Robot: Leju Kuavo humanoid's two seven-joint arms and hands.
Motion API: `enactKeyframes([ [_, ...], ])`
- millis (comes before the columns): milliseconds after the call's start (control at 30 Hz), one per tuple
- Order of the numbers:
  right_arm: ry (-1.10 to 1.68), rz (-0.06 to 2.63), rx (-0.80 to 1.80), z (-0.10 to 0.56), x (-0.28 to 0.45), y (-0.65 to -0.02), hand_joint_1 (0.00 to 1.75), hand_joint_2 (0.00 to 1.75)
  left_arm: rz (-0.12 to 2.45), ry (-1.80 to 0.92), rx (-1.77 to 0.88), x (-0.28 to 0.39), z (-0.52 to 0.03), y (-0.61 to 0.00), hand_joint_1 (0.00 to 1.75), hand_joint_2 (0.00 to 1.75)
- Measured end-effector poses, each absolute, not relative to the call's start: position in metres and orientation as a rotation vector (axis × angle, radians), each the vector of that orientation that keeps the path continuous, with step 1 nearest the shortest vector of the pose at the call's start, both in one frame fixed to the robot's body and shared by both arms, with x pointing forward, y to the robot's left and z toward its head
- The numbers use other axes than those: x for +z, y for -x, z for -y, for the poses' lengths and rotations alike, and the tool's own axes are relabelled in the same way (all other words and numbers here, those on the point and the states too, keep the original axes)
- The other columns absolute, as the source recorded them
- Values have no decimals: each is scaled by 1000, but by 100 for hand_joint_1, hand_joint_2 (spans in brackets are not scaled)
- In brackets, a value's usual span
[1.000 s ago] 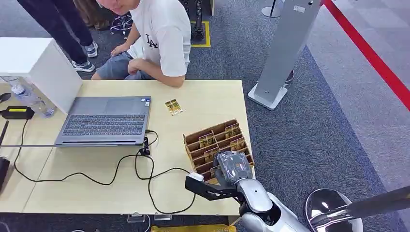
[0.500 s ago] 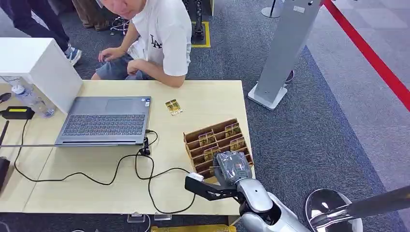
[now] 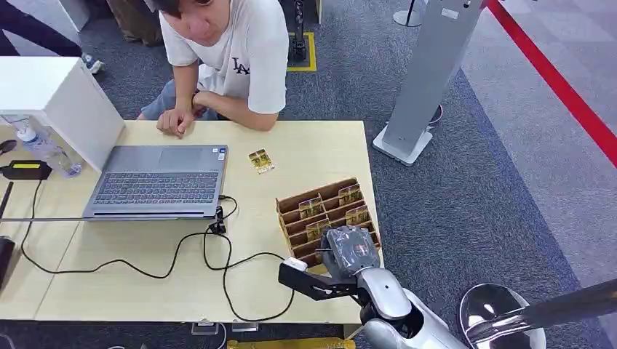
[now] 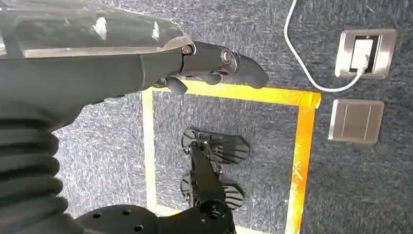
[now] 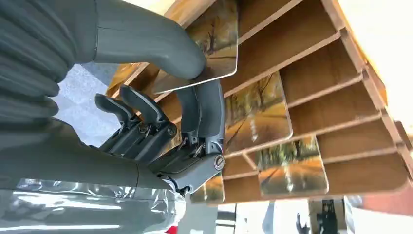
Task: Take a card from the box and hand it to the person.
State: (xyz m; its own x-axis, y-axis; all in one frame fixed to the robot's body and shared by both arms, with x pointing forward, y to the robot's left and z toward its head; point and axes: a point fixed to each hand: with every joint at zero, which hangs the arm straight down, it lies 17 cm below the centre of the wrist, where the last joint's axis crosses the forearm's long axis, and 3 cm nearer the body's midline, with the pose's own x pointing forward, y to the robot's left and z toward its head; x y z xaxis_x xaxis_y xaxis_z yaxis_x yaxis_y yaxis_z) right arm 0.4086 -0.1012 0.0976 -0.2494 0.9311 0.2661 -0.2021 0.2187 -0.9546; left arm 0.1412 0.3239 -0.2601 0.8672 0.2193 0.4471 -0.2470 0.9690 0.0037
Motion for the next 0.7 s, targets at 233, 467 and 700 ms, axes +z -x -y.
enactKeyframes([
  [233,908,1552,1144,119,175,-425,175,175,458,-64,252,-260,-326,-140,0,175],
  [467,988,1739,1046,123,249,-424,175,175,460,-65,253,-260,-326,-140,0,175],
  [700,966,1978,979,108,309,-413,175,175,463,-62,252,-260,-325,-141,0,175],
])
